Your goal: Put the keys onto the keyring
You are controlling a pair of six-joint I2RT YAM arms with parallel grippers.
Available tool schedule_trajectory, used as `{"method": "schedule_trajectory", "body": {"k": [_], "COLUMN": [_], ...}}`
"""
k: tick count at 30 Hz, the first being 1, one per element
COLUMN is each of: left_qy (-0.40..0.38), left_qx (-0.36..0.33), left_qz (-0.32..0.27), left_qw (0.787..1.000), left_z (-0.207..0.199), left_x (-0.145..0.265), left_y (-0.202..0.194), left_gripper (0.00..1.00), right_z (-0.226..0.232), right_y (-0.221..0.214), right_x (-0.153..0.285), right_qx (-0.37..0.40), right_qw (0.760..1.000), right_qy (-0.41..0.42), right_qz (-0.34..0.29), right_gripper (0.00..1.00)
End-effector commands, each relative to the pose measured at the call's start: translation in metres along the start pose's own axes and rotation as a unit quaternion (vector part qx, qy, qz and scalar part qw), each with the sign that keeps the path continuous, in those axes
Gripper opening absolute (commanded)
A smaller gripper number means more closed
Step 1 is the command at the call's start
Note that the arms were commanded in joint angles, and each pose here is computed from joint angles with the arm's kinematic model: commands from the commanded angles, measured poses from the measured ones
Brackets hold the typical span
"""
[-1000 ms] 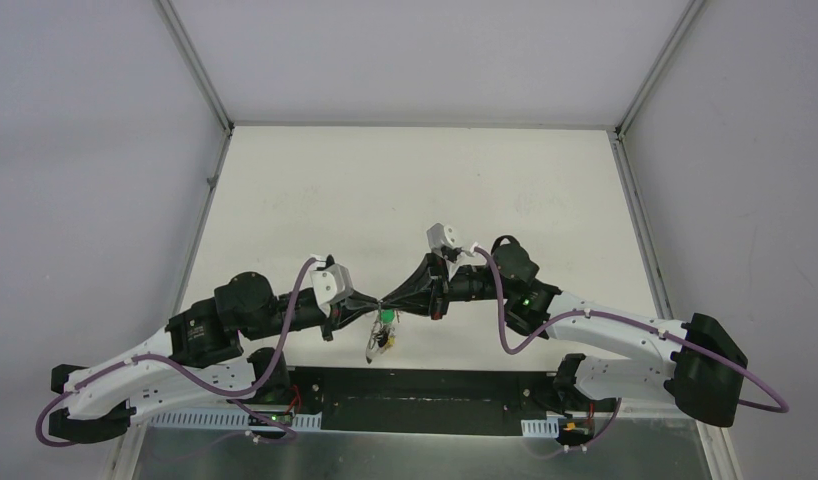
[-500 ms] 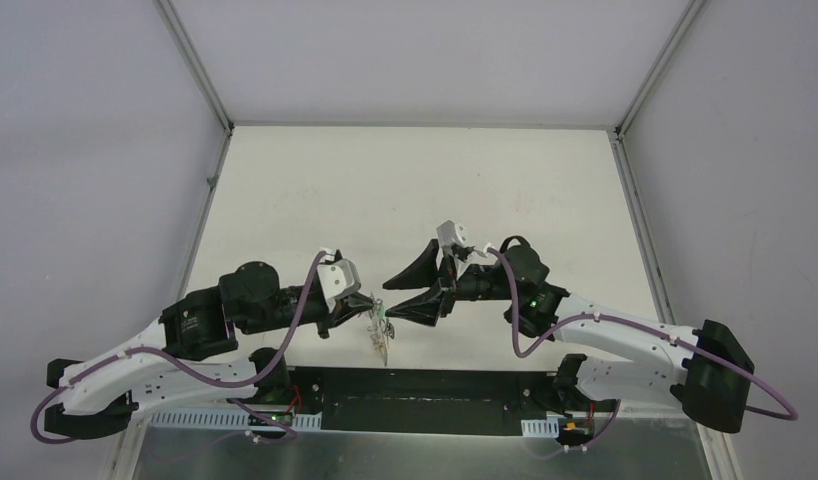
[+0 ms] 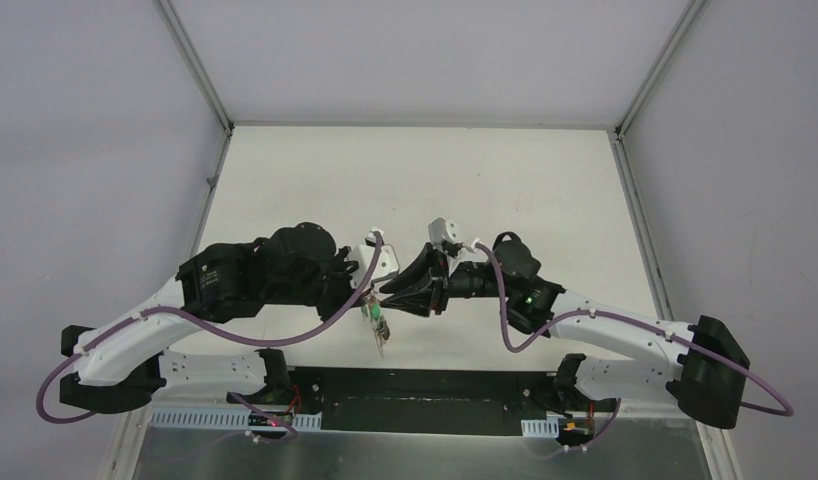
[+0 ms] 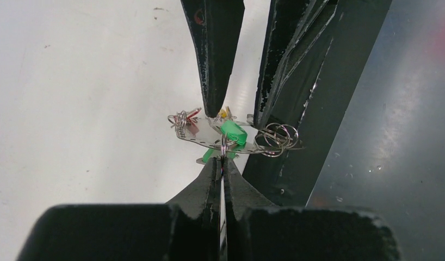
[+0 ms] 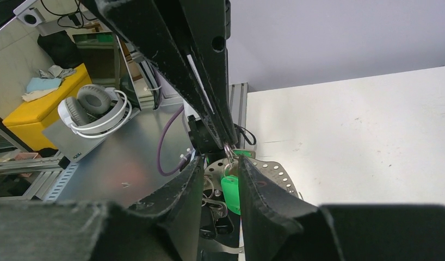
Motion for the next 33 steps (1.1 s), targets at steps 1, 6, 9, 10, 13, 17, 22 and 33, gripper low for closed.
{"method": "schedule_trajectory", "body": {"k": [1, 6, 9, 10, 13, 17, 22, 33], "left_qy": [-0.008, -0.011, -0.013, -0.014, -0.014, -0.018, -0.023, -0.022], "left_qx": [-0.002, 0.000, 0.001, 0.001, 0.002, 0.004, 0.006, 0.010], "left_qz": [0.021, 0.028, 0.029, 0.029, 0.028, 0.022, 0.012, -0.014], "left_qw": [1.000, 1.000, 0.999, 0.999, 1.000, 1.000, 1.000, 1.000], "left_z": [-0.004, -0.005, -0.006, -0.006, -0.006, -0.008, -0.009, -0.007], "left_x": [0.014, 0.010, 0.009, 0.009, 0.008, 0.007, 0.005, 0.012], "left_y": [0.002, 0.004, 0.004, 0.004, 0.003, 0.004, 0.005, 0.002], "left_gripper": [0.00, 0.00, 0.00, 0.00, 0.00, 0.00, 0.00, 0.00], "right_z": [0.003, 0.002, 0.002, 0.002, 0.004, 0.005, 0.008, 0.010], "right_y": [0.020, 0.014, 0.011, 0.010, 0.009, 0.007, 0.007, 0.005], "right_x": [-0.011, -0.020, -0.024, -0.025, -0.029, -0.032, -0.036, -0.034], "right_qx": [0.013, 0.003, 0.001, -0.001, -0.002, -0.005, -0.008, 0.002], "right_qw": [0.999, 0.999, 0.999, 0.999, 0.999, 0.999, 0.998, 0.998], "right_qy": [0.019, 0.029, 0.033, 0.035, 0.041, 0.045, 0.053, 0.056], "right_qz": [-0.029, -0.029, -0.029, -0.027, -0.024, -0.022, -0.024, -0.022], "right_gripper": [0.31, 0.29, 0.27, 0.27, 0.25, 0.25, 0.22, 0.00]}}
Point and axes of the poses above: each gripper's point midway between its finger pads, its own x axis back along the fingers, its own z axis along the line the jaws close on, y = z × x, the point moved 3 cm from there along x, back along the fingers, and after that the axes turned 9 degrees about x, right-handed, at the moved point
